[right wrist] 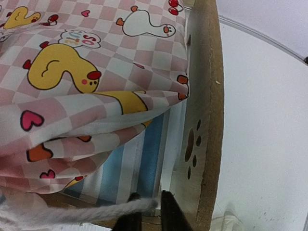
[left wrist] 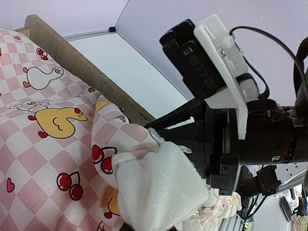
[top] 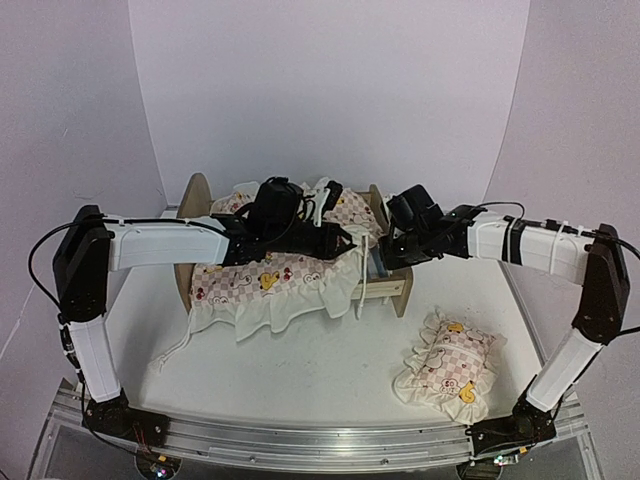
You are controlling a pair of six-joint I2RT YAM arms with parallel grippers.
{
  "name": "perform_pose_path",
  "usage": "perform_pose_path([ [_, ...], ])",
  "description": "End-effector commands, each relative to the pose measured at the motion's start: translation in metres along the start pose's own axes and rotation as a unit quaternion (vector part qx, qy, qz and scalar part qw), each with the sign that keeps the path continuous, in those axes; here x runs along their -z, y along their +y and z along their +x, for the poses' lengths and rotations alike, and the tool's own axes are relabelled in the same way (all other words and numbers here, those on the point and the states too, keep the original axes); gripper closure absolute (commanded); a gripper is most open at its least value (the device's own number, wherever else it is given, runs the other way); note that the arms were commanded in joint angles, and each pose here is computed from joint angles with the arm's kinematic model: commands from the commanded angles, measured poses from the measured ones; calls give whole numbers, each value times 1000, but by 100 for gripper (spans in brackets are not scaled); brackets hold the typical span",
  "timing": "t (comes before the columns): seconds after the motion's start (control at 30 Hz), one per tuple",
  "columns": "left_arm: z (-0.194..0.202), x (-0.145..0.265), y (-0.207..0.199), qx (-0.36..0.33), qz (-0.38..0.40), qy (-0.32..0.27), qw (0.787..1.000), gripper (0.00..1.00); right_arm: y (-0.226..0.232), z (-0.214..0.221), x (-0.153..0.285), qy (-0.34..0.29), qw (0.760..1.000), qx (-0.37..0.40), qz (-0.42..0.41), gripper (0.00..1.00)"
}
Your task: Set up the pet bed
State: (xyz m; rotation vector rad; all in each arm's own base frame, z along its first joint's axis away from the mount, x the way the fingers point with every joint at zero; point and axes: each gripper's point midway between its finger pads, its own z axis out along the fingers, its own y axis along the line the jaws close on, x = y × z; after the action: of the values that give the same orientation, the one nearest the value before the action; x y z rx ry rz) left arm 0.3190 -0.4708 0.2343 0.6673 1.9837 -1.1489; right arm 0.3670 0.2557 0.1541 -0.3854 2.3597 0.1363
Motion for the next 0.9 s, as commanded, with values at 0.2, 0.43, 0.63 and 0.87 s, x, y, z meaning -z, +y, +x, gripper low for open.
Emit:
perform_pose_path([
  [0.2, -32, -15, -21, -21, 15, -53, 998, 100, -19, 38, 35, 94, 994, -55, 30, 61],
  [0.43, -39, -21, -17, -15, 1, -77, 997, 100, 11, 82, 65, 79, 992, -64, -70, 40],
  [0.63, -28, -30, -29, -21, 19, -64, 998, 100, 25, 94, 57, 0, 985, -104, -139, 43],
  [0.87, -14, -30, -26, -32, -8, -60, 998, 100, -13, 60, 31, -87, 983, -157, -27, 61],
])
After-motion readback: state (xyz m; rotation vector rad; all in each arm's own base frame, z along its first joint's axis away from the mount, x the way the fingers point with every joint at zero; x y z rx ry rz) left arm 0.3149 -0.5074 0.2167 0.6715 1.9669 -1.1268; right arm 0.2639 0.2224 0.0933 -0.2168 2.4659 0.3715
